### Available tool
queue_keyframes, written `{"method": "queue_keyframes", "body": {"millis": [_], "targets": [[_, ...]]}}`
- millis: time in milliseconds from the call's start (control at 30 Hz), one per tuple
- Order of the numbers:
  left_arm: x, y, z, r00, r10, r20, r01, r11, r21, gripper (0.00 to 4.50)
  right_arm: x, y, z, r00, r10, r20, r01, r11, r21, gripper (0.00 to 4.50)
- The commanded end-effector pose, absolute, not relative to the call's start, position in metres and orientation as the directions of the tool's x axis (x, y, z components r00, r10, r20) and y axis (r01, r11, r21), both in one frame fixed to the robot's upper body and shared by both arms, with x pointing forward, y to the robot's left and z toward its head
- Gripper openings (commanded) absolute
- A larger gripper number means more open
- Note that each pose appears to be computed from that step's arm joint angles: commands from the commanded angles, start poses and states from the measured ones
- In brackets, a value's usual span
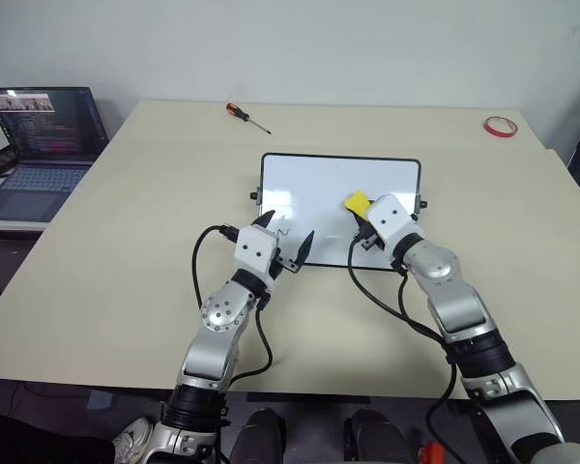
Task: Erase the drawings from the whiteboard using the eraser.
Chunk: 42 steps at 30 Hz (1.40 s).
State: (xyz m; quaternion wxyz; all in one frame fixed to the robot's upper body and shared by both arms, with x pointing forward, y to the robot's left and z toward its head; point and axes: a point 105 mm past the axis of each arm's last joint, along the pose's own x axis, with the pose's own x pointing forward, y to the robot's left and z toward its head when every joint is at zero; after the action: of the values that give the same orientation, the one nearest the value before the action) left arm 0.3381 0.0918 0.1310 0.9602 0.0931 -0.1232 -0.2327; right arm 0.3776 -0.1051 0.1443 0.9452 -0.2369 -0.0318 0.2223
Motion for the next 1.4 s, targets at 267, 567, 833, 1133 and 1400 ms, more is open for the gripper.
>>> {"method": "queue_keyframes", "body": {"millis": [267,567,833,1133,1400], "targets": [[0.301,0.113,0.118,0.896,-0.403,0.188,0.373,0.911,0.175,4.50,0.354,-0.091,0.168,0.824,0.564,0.063,-0.479,0.752,-0.453,1.27],[0.290,0.133,0.087,0.952,-0.287,0.108,0.280,0.957,0.078,4.50,0.356,-0.047,0.179,0.700,0.702,0.131,-0.520,0.627,-0.580,1.27],[0.291,0.138,0.094,0.955,-0.271,0.122,0.262,0.961,0.086,4.50,0.356,0.017,0.171,0.571,0.816,0.088,-0.563,0.468,-0.681,1.27],[0.288,0.138,0.092,0.960,-0.256,0.115,0.248,0.966,0.078,4.50,0.369,0.032,0.162,0.586,0.810,0.018,-0.518,0.392,-0.760,1.27],[0.288,0.144,0.090,0.962,-0.250,0.107,0.242,0.967,0.086,4.50,0.377,0.043,0.163,0.607,0.795,0.012,-0.479,0.377,-0.793,1.27]]}}
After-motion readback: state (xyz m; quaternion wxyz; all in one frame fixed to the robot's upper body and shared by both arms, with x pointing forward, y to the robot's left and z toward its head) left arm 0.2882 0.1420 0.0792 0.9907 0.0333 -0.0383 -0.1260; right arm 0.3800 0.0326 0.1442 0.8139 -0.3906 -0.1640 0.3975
